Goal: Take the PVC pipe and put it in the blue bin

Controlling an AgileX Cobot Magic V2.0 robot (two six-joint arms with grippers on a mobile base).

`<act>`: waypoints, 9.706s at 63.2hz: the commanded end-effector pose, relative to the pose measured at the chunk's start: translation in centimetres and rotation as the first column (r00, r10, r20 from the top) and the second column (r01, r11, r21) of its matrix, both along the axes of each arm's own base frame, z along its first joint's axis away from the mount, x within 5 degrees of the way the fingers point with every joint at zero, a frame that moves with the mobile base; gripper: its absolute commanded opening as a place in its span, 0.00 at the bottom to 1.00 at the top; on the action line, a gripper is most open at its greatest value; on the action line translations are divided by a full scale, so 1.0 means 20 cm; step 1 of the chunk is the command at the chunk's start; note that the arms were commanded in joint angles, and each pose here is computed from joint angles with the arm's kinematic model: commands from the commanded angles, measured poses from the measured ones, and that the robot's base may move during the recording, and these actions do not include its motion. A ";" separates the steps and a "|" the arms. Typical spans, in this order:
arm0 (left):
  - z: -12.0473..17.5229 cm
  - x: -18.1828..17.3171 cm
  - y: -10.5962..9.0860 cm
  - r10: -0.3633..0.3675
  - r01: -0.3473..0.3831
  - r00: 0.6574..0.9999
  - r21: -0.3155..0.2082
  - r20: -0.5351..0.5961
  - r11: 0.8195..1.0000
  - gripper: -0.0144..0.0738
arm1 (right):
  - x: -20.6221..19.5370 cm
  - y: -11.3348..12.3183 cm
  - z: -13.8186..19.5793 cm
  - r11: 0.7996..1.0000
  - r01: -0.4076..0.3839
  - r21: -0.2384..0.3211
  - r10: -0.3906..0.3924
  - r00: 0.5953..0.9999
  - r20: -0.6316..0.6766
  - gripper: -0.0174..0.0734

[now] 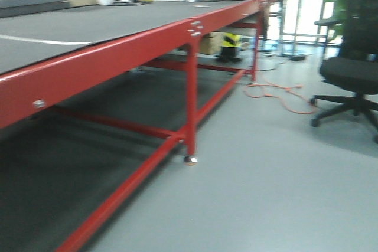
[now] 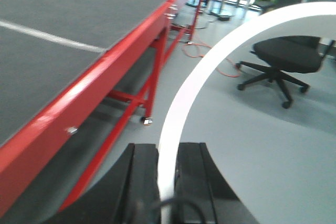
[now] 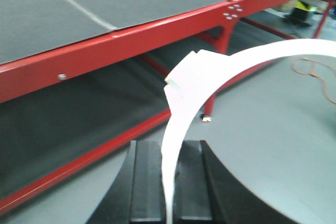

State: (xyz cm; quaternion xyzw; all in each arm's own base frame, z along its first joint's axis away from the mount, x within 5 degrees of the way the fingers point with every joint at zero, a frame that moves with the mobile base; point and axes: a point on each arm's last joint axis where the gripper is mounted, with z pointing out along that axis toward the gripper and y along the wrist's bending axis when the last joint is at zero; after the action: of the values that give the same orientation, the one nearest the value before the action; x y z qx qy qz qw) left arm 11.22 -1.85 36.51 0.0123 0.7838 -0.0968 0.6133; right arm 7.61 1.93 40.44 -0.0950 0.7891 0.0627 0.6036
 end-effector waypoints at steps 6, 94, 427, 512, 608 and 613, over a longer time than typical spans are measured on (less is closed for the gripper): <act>0.01 -0.01 0.00 0.003 -0.003 1.000 -0.011 0.026 1.000 0.04 | 0.00 -0.01 0.01 1.000 0.013 0.000 -0.013 1.000 0.025 0.01; 0.01 -0.01 0.00 0.003 -0.003 1.000 -0.012 0.028 1.000 0.04 | 0.00 -0.01 0.01 1.000 0.013 0.000 -0.013 1.000 0.025 0.01; 0.01 -0.01 0.01 0.010 -0.011 0.999 0.028 0.035 1.000 0.04 | 0.00 -0.01 0.01 1.000 0.013 0.000 -0.013 1.000 0.027 0.01; 0.05 0.00 0.01 0.016 -0.019 0.994 0.027 0.112 0.999 0.04 | 0.00 0.01 0.02 0.999 -0.005 0.050 0.002 0.999 0.045 0.01; 0.34 0.35 -0.28 -0.252 0.208 0.939 0.197 0.233 0.958 0.04 | 0.54 0.12 0.15 0.998 -0.049 0.036 0.036 0.956 0.291 0.01; 0.35 0.38 -0.29 -0.251 0.207 0.938 0.196 0.238 0.959 0.04 | 0.58 0.13 0.16 0.998 -0.048 0.033 0.037 0.958 0.284 0.01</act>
State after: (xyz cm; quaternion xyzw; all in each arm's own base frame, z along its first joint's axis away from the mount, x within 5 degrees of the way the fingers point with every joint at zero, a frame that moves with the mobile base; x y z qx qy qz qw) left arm 18.43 -7.27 42.50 0.1684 0.7155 -0.0945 0.6714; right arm 18.46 4.48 42.69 -0.1137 0.7055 0.0818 0.6948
